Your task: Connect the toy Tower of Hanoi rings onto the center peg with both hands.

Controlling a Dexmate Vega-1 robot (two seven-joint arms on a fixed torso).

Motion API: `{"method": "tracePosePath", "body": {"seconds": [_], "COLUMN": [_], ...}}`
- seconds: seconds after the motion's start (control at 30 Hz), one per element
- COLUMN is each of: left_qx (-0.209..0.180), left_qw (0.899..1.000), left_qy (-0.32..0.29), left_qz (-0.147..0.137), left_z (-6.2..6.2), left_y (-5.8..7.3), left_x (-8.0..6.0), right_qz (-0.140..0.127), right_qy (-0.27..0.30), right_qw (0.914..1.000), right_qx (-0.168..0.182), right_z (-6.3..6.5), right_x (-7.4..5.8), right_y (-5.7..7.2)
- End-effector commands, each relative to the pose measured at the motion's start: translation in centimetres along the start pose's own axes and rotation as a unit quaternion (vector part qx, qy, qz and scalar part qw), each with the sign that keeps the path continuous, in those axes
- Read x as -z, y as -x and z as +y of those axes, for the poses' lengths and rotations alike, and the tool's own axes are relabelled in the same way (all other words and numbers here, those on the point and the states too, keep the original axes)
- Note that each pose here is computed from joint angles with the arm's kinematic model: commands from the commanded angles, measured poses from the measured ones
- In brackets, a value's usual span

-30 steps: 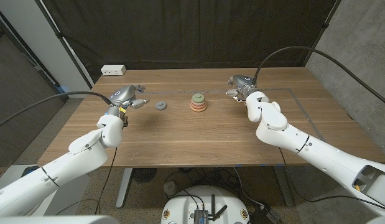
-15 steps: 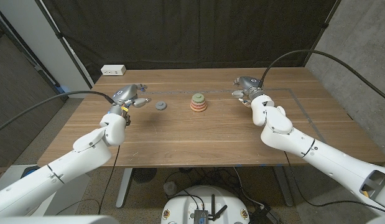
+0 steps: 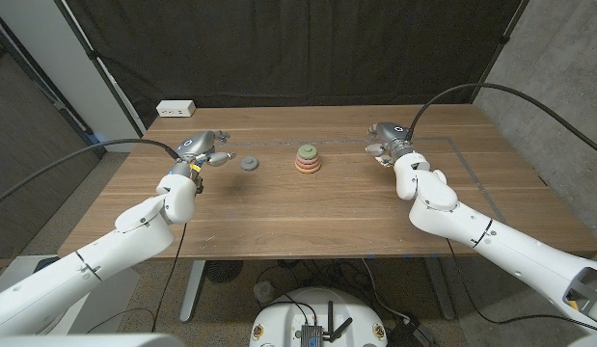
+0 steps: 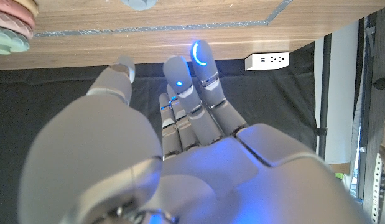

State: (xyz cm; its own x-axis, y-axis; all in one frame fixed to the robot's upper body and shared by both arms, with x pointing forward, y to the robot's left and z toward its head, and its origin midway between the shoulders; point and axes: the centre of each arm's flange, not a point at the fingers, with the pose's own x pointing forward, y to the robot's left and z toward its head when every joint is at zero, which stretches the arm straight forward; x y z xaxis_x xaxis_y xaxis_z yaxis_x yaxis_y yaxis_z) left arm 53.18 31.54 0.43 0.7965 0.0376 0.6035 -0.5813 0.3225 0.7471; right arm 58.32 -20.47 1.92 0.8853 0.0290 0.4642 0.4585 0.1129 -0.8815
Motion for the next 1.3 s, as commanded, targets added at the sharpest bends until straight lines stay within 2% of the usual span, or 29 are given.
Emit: {"method": "tracePosePath", "body": {"seconds": [0.03, 0.37, 0.53, 0.77, 1.07, 1.3], "left_qx": [0.013, 0.021, 0.044, 0.058, 0.080, 0.121], "left_qw": [1.000, 0.999, 0.997, 0.994, 0.988, 0.984], "left_qy": [-0.015, -0.027, -0.060, -0.095, -0.132, -0.131], "left_qz": [0.002, 0.003, 0.004, -0.005, -0.008, -0.006], "left_z": [-0.1, 0.4, 1.1, 2.1, 2.5, 3.2], "left_y": [-0.2, -0.6, -1.2, -2.3, -3.7, -4.9], "left_x": [0.2, 0.3, -0.3, -1.1, -1.4, -1.3], "right_qz": [0.002, 0.005, 0.005, 0.006, 0.011, 0.009], "right_qy": [0.009, 0.009, 0.005, 0.004, 0.011, 0.015], "right_qw": [1.0000, 0.9999, 1.0000, 1.0000, 0.9999, 0.9998], "right_qx": [0.004, 0.002, 0.005, 0.004, 0.003, 0.005], "right_z": [0.8, 0.9, 0.8, 0.9, 1.0, 0.9], "right_x": [0.7, 0.7, 0.6, 0.5, 0.5, 0.2], "right_y": [0.1, 0.2, 0.2, 0.2, 0.3, 0.3]}}
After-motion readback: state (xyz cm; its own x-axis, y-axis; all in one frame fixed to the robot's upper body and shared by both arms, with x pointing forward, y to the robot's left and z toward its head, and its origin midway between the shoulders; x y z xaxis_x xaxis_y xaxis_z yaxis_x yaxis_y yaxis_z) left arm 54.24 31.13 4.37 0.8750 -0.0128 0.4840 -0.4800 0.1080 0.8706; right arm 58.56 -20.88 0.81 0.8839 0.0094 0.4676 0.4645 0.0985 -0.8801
